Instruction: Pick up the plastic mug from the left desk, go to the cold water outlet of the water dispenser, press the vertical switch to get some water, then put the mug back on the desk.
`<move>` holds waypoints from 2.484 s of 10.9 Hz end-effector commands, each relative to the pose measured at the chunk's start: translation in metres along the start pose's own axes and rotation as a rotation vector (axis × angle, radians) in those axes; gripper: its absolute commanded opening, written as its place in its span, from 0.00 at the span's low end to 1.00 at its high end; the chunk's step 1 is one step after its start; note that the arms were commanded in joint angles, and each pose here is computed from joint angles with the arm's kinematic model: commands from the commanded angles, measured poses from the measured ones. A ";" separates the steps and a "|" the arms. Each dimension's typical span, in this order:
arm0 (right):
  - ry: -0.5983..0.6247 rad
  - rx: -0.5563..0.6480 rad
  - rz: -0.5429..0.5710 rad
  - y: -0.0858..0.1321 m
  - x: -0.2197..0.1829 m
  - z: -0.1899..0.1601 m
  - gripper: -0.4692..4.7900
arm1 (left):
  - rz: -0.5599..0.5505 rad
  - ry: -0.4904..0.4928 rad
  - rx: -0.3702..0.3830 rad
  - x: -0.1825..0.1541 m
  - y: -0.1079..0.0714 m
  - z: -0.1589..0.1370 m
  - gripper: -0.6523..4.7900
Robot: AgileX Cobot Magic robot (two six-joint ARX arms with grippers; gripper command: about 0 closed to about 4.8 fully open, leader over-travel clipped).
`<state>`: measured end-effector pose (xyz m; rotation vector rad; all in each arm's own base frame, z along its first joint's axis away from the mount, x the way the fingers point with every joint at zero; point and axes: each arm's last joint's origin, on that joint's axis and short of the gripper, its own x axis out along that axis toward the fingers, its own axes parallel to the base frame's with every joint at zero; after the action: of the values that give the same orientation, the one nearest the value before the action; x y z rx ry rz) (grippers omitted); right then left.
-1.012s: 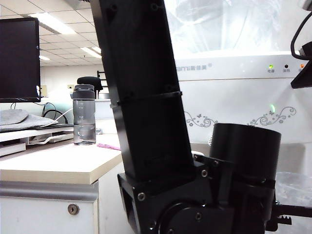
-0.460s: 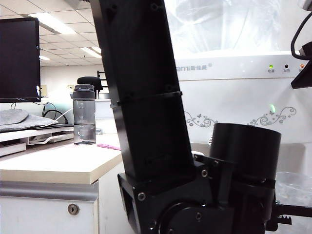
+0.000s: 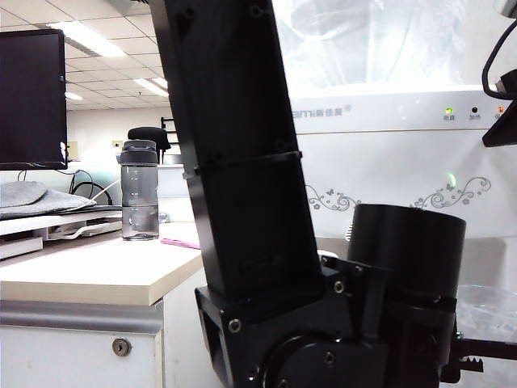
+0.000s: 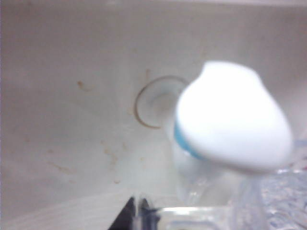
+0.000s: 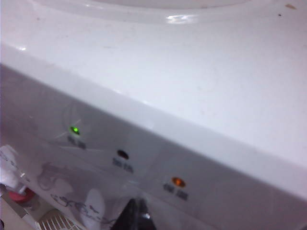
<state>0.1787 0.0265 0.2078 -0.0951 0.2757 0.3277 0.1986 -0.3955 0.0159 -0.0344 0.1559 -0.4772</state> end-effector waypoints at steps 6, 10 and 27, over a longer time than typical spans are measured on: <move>-0.051 -0.003 -0.106 -0.006 0.000 0.008 0.09 | -0.038 -0.085 -0.031 -0.003 -0.008 0.016 0.11; -0.051 -0.003 -0.106 -0.006 0.000 0.008 0.09 | -0.042 -0.101 -0.009 -0.004 -0.010 0.018 0.11; -0.051 -0.003 -0.106 -0.006 0.000 0.008 0.09 | -0.048 -0.197 -0.034 -0.009 -0.011 0.036 0.11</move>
<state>0.1787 0.0265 0.2077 -0.0955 0.2766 0.3251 0.1919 -0.3979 0.0342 0.0000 0.0509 -0.5041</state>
